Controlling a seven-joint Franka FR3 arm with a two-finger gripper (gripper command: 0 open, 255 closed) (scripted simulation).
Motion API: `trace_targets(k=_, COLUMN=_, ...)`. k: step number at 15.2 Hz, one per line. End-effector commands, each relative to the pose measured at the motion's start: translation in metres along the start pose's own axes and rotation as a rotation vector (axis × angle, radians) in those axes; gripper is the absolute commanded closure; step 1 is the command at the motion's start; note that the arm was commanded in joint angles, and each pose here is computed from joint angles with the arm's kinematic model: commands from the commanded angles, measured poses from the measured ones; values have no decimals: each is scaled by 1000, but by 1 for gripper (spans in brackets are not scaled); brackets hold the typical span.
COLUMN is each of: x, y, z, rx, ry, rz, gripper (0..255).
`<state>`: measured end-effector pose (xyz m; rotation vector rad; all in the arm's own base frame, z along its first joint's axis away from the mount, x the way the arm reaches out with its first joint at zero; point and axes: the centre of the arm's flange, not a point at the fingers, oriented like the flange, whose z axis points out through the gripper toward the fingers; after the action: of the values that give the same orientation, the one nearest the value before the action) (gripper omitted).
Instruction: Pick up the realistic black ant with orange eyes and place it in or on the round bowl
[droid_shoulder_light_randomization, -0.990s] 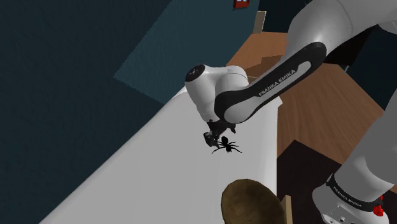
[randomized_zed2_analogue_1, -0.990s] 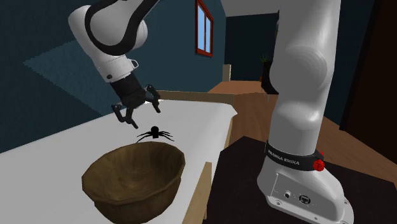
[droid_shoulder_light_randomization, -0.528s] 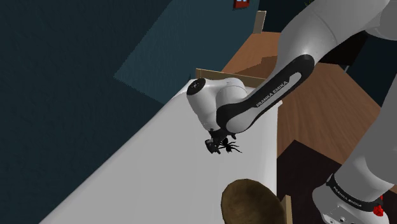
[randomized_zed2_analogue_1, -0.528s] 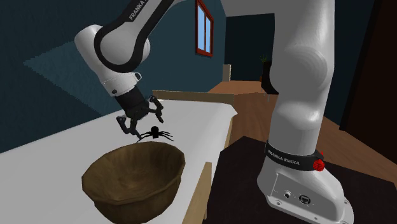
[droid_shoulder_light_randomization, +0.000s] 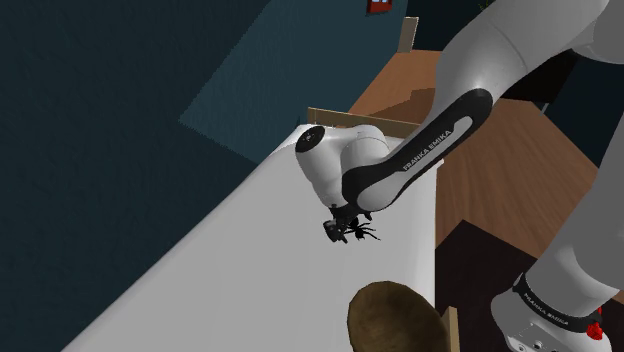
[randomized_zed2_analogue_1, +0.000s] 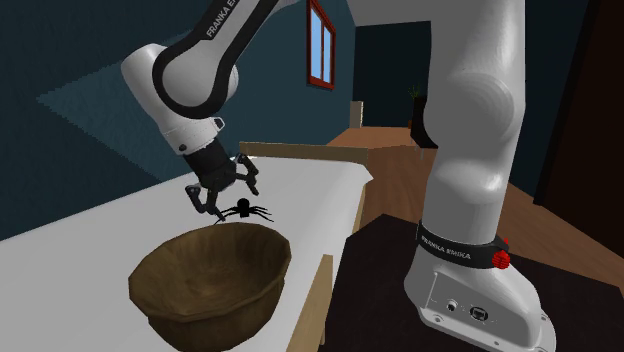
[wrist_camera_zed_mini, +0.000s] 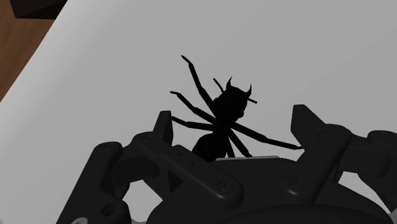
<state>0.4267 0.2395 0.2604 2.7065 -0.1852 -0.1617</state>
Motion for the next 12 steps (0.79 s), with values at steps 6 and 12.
trace_targets(k=6, x=0, y=0, z=0, rx=0, ry=0, rz=0, gripper=255)
trace_targets(k=12, x=0, y=-1, z=-6, rx=9, ry=16, rz=0, gripper=0)
